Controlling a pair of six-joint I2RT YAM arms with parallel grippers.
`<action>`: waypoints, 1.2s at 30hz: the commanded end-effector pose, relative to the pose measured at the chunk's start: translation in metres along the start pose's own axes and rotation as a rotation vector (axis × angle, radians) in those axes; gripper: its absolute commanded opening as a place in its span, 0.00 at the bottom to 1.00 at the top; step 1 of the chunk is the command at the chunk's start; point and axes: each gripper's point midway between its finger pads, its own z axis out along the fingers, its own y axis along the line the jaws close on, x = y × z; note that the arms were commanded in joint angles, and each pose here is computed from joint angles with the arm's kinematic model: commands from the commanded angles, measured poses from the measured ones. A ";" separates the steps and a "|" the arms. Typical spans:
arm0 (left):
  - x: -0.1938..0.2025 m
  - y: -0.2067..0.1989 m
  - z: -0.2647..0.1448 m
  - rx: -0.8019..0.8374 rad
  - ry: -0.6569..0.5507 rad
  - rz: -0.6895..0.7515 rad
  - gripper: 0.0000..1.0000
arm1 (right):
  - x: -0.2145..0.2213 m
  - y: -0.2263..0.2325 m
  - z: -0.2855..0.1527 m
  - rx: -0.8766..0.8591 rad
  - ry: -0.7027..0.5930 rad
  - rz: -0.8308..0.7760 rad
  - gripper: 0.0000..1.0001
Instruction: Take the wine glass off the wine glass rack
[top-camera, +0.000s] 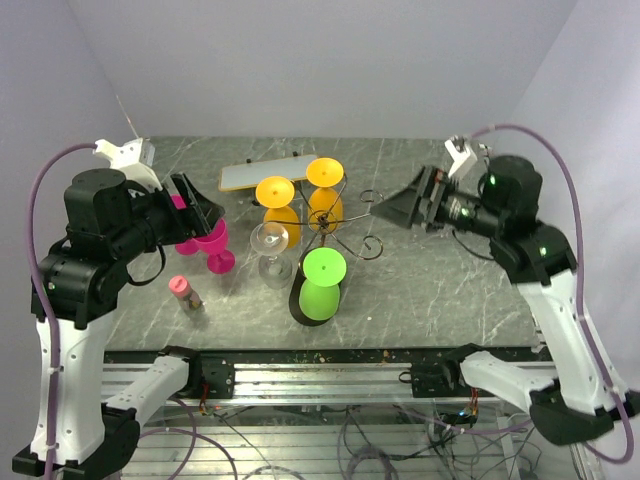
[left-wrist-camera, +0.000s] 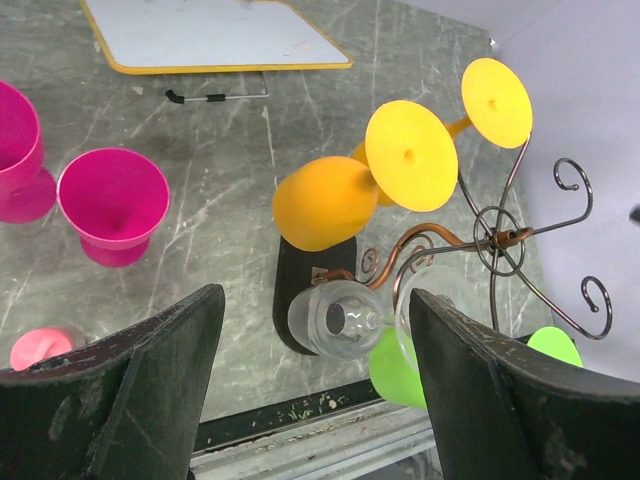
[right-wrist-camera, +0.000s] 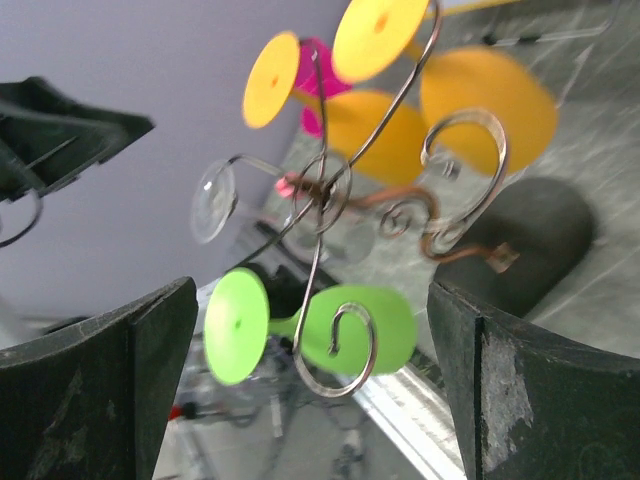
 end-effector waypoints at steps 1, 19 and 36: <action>-0.005 -0.016 -0.005 0.077 -0.017 -0.009 0.85 | -0.032 -0.025 0.017 0.146 -0.006 -0.187 0.99; 0.007 -0.021 -0.035 0.116 -0.062 -0.079 0.87 | -0.063 -0.011 0.130 -0.117 0.104 -0.304 0.91; 0.008 -0.016 -0.023 0.094 -0.047 -0.077 0.87 | -0.042 -0.046 0.168 -0.023 0.214 -0.344 0.59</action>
